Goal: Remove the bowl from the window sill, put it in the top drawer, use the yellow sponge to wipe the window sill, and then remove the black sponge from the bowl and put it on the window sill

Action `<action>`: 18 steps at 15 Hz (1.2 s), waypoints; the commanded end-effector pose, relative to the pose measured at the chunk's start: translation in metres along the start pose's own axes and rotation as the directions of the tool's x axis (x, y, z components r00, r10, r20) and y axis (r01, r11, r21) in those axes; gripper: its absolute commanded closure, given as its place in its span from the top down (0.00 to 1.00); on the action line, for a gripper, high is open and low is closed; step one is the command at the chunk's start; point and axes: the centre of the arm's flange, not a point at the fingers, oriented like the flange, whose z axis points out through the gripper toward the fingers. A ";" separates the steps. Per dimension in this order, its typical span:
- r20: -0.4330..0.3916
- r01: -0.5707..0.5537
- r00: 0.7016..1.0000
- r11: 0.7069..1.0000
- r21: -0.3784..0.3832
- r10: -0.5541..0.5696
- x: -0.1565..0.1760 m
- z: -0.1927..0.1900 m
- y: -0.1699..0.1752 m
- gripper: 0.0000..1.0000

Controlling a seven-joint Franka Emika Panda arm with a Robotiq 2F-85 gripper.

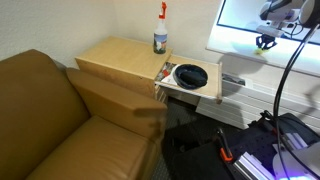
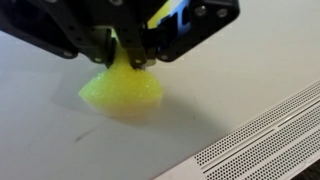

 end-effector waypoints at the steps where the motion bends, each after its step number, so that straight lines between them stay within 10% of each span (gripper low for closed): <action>1: 0.120 0.127 0.984 0.991 0.039 -0.131 -0.063 0.017 -0.037 0.04; 12: 0.209 0.464 0.842 0.865 0.190 -0.498 -0.162 0.006 -0.122 0.04; 18: 0.141 0.381 0.907 0.915 0.132 -0.397 -0.110 0.025 -0.095 0.04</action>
